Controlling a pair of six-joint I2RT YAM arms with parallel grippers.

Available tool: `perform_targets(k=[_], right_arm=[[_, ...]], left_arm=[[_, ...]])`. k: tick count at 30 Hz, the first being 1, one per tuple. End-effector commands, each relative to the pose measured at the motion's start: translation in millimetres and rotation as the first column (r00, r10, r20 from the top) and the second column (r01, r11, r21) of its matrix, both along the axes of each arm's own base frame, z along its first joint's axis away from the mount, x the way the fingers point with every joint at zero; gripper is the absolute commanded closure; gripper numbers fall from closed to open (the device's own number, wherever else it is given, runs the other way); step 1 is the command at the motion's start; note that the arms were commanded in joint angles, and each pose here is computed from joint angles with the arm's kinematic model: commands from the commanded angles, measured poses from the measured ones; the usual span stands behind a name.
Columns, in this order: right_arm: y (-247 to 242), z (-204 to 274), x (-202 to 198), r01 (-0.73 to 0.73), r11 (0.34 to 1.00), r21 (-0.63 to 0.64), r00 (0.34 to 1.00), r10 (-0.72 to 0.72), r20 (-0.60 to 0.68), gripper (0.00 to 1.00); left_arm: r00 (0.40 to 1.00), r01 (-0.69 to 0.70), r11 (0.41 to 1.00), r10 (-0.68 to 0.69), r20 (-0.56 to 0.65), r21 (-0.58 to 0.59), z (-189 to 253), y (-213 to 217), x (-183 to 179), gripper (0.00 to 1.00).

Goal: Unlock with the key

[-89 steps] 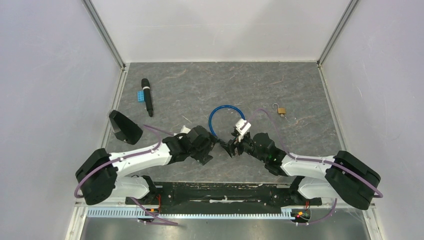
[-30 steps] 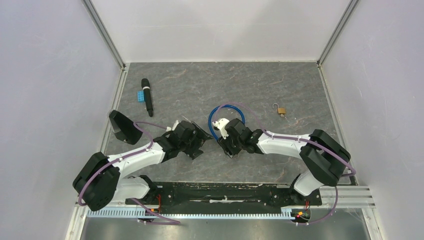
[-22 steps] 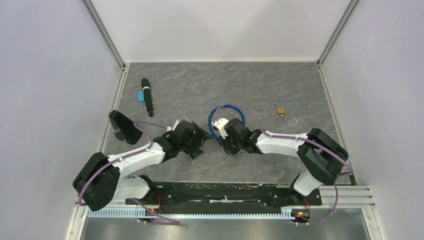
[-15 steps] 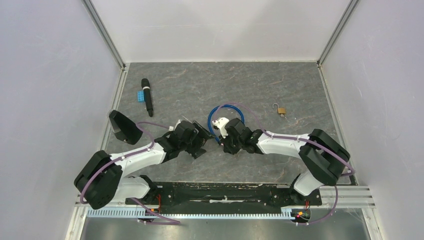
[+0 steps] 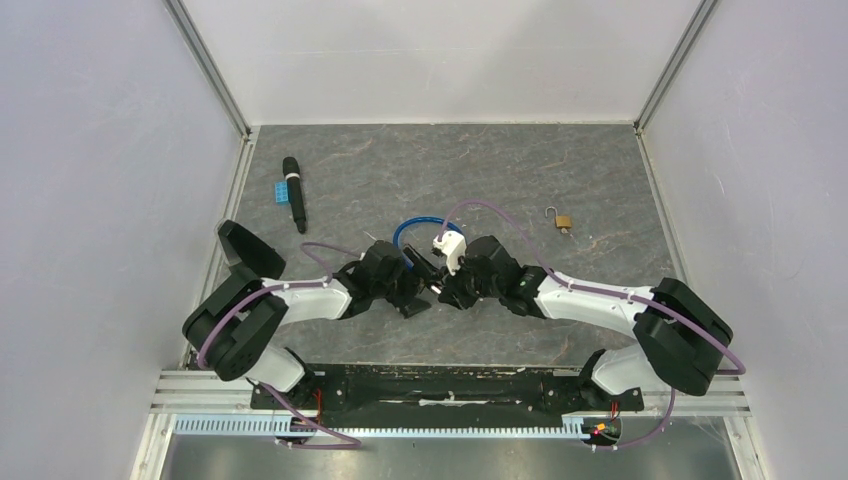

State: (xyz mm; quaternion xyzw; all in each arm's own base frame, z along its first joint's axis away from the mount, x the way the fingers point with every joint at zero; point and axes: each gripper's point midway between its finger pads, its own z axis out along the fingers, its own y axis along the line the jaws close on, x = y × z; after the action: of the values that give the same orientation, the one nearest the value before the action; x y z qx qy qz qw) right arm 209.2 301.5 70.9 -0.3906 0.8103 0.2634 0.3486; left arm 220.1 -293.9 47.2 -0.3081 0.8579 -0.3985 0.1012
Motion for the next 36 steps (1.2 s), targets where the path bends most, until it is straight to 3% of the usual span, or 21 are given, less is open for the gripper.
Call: perform_targets(k=[1, 13, 18, 21, 22, 29, 36], right_arm=[[17, 31, 5, -0.044, 0.992, 0.121, 0.996, 0.034, 0.078, 1.00], [25, 37, 0, -0.074, 0.982, 0.172, 0.995, 0.062, 0.076, 1.00], [24, 39, -1, -0.080, 0.981, 0.179, 0.994, 0.066, 0.082, 1.00], [23, 43, -1, -0.078, 0.978, 0.194, 0.994, 0.061, 0.096, 1.00], [23, 45, -1, -0.075, 0.977, 0.201, 0.993, 0.055, 0.101, 0.96], [15, 90, 0, -0.095, 0.938, 0.334, 0.966, 0.005, 0.260, 0.52], [-14, 135, -9, -0.161, 0.888, 0.432, 0.870, -0.079, 0.487, 0.48]], left_arm=[[0.997, 0.042, 0.991, -0.033, 0.069, -0.130, 36, -29, 11, 0.09], [0.994, 0.073, 0.985, -0.058, 0.096, -0.156, 43, -37, 9, 0.40], [0.992, 0.076, 0.984, -0.058, 0.112, -0.163, 46, -38, 9, 0.70], [0.988, 0.083, 0.982, -0.059, 0.144, -0.168, 51, -38, 11, 0.95], [0.986, 0.085, 0.982, -0.059, 0.155, -0.171, 53, -38, 12, 0.98], [0.965, 0.072, 0.974, -0.013, 0.263, -0.215, 84, -32, 20, 0.98], [0.898, 0.061, 0.959, 0.069, 0.435, -0.278, 151, -19, 34, 0.98]])
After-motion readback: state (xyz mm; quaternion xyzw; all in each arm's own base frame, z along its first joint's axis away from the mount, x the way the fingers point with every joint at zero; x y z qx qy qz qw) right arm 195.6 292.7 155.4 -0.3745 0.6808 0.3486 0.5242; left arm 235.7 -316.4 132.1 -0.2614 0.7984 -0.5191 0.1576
